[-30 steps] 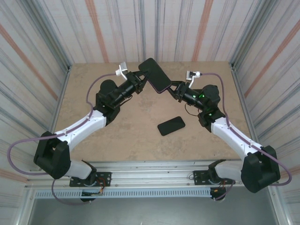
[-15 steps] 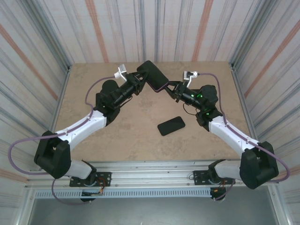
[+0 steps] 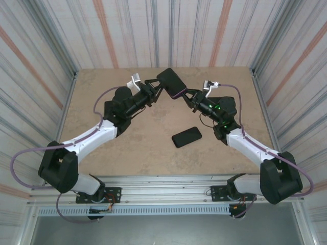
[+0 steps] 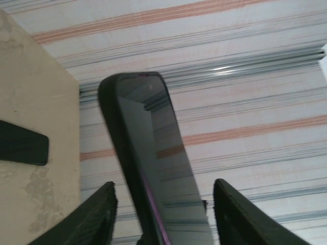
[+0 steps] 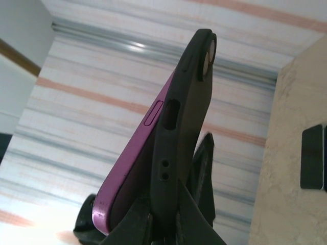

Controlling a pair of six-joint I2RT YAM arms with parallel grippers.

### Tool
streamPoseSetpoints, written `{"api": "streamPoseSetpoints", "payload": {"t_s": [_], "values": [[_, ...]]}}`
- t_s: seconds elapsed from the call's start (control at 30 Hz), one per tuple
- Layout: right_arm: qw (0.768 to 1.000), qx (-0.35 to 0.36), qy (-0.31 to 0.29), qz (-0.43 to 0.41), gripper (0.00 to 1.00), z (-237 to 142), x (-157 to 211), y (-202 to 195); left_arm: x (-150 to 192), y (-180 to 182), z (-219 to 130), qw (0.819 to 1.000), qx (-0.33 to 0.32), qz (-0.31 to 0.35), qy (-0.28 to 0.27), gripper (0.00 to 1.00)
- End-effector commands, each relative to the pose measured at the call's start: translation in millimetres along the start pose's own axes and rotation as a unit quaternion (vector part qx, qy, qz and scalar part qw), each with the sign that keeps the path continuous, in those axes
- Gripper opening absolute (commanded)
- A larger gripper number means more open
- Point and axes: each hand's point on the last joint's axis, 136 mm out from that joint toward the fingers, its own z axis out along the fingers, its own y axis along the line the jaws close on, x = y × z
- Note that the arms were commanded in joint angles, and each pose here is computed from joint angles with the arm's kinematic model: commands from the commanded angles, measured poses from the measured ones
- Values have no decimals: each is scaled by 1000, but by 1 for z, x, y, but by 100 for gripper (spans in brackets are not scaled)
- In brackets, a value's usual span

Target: Take the phone out of the phone case

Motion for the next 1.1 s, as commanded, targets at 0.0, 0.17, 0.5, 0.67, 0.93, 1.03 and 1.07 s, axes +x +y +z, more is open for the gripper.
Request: {"api": "streamPoseSetpoints", "payload": {"t_s": [0.0,0.17,0.5,0.67,0.93,1.03,1.07], "values": [[996,-42,-64,-50,0,-6,-21,27,8,-10,-6,1000,-11,10,-6,62],[991,-30,-111,-73,0,-7,-35,23,26,-6,-15,999,-28,-13,-27,68],[983,-14,-142,-112,0,11,-35,14,60,-35,-22,996,-18,-61,-55,67],[982,-6,-140,-126,0,19,-27,10,63,-44,-12,995,-4,-77,-66,64],[979,-6,-142,-147,0,23,-20,9,62,-48,1,993,15,-97,-69,57],[978,-12,-144,-148,0,22,-19,12,62,-41,2,992,7,-102,-70,56],[978,-12,-147,-149,0,22,-19,12,61,-38,2,992,4,-104,-72,56]]}}
